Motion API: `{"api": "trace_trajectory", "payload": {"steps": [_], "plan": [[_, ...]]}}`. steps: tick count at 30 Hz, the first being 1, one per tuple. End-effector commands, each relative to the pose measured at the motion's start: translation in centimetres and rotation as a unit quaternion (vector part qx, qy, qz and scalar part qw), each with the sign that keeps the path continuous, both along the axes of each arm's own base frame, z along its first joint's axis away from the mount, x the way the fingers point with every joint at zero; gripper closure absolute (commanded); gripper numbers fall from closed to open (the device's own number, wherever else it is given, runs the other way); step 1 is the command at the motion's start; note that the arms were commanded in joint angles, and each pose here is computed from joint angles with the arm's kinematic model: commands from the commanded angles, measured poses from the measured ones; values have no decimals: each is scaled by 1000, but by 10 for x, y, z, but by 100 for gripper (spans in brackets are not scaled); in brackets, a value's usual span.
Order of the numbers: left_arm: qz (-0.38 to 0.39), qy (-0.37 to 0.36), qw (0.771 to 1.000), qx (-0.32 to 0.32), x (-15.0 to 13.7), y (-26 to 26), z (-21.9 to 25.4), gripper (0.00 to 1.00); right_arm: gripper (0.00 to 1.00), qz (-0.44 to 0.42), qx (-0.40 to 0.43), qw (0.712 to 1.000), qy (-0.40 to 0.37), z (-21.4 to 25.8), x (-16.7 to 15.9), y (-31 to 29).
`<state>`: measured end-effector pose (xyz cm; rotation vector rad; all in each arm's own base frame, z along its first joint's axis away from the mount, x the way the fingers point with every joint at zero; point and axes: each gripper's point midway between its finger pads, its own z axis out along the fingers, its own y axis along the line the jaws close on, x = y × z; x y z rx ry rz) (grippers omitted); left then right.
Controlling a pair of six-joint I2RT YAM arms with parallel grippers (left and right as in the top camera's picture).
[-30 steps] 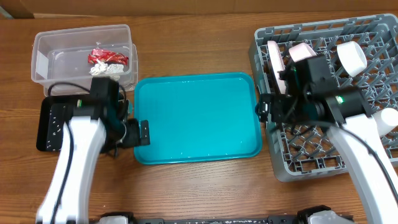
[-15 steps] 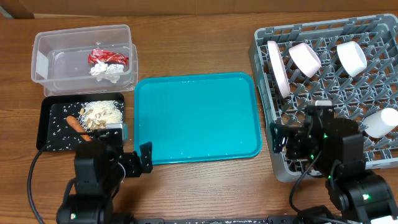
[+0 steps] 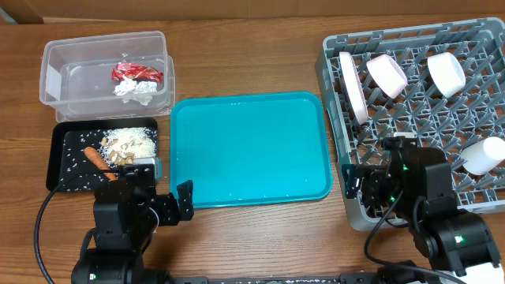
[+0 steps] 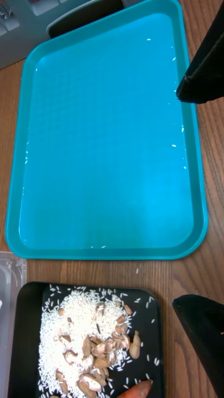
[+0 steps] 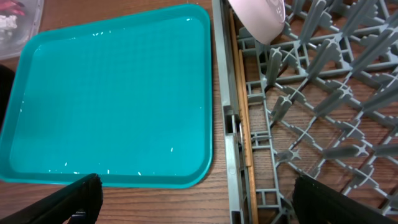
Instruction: Sort waste into correct bins and load items into the dishwasher
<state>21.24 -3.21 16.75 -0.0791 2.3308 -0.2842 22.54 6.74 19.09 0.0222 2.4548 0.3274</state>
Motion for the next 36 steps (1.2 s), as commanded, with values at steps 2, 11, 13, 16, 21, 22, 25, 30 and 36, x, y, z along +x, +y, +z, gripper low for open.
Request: {"api": "trace_trajectory", "payload": {"steps": [2, 11, 13, 16, 21, 22, 25, 30, 36], "plan": [[-4, 8, 1000, -5, -1, -2, -5, 0, 0, -2, -4, 1000, 7, -5, 1, 0], [-4, 7, 1000, -5, -1, -2, -5, 0, 0, -12, -7, 999, -34, 8, 8, -4], [-4, 8, 1000, -5, -1, -2, -5, 0, 0, -2, -6, 997, -78, 19, 17, -2], [-4, 8, 1000, -5, -1, -2, -5, 0, 0, 18, -12, 984, -178, 44, 33, 1], [-4, 8, 1000, -5, -1, -2, -5, 0, 0, -8, 0, 943, -333, 74, 42, -13], [-4, 8, 1000, -5, -1, -2, -5, 0, 0, -16, 3, 932, -362, 78, 41, -17], [-4, 8, 1000, -5, -1, -2, -5, 0, 0, -32, 8, 905, -425, 83, 34, -25], [-4, 8, 1000, -5, -1, -2, -5, 0, 0, -53, 8, 874, -483, 65, 21, -37], [-4, 8, 1000, -5, -1, -2, -5, 0, 0, -69, 5, 859, -508, 33, 17, -45]]}}
